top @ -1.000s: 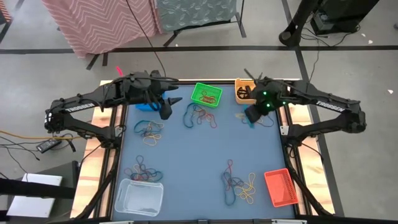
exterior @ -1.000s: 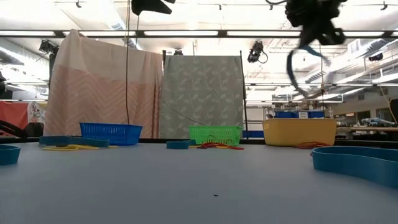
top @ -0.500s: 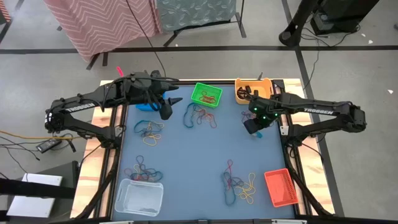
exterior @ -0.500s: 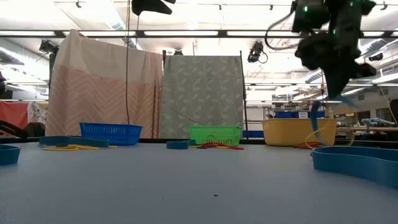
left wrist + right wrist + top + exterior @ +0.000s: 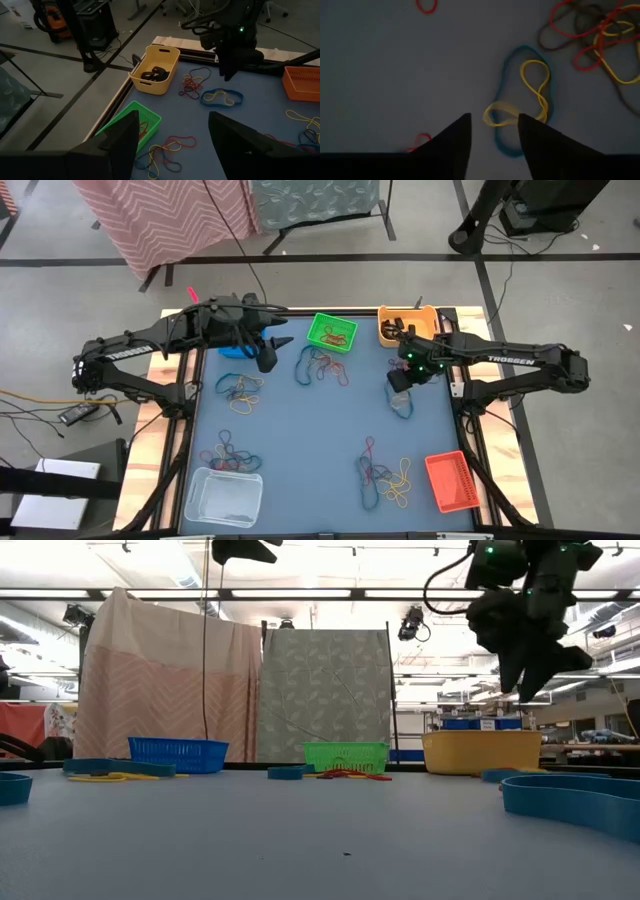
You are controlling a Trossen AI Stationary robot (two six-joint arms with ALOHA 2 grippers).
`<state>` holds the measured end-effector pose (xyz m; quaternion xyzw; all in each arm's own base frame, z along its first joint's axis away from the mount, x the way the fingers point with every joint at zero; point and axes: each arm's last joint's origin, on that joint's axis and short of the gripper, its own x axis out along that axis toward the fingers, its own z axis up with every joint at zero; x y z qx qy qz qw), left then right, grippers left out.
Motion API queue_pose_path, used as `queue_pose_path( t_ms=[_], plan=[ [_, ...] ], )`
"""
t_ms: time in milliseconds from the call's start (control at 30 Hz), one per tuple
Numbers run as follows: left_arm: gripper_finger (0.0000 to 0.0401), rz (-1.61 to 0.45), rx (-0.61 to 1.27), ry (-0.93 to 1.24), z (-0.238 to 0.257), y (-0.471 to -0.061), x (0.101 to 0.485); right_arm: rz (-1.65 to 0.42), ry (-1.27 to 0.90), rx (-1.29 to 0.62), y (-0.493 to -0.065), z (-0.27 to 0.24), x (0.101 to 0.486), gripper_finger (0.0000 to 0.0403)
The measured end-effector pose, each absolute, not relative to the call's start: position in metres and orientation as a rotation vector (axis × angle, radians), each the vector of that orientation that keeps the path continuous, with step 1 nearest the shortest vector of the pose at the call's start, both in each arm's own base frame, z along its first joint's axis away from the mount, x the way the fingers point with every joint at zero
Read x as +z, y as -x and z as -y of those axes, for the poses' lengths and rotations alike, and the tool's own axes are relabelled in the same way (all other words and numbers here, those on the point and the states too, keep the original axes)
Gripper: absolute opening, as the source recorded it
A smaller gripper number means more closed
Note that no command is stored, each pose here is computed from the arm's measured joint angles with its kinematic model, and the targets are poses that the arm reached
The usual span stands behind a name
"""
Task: Sort rubber bands into baskets
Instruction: Put the blue rubber band into the blue bin
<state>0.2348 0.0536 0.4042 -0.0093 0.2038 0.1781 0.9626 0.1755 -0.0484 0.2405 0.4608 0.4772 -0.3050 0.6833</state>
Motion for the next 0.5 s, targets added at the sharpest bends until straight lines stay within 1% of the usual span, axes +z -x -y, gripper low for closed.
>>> queue_pose_path(
  t_ms=[133, 300, 500],
  plan=[
    [0.0241, -0.413, 0.360, 0.019, -0.054, -0.235, 0.404, -1.061, -1.056, -0.762, -0.178, 0.051, 0.236, 0.0198],
    [0.0241, -0.413, 0.360, 0.018, -0.054, -0.235, 0.404, -1.048, -1.084, -0.761, -0.198, 0.055, 0.223, 0.0200],
    [0.0241, -0.412, 0.360, 0.018, -0.054, -0.235, 0.404, -1.192, -1.071, -0.802, -0.217, 0.059, 0.191, 0.0199]
  ],
)
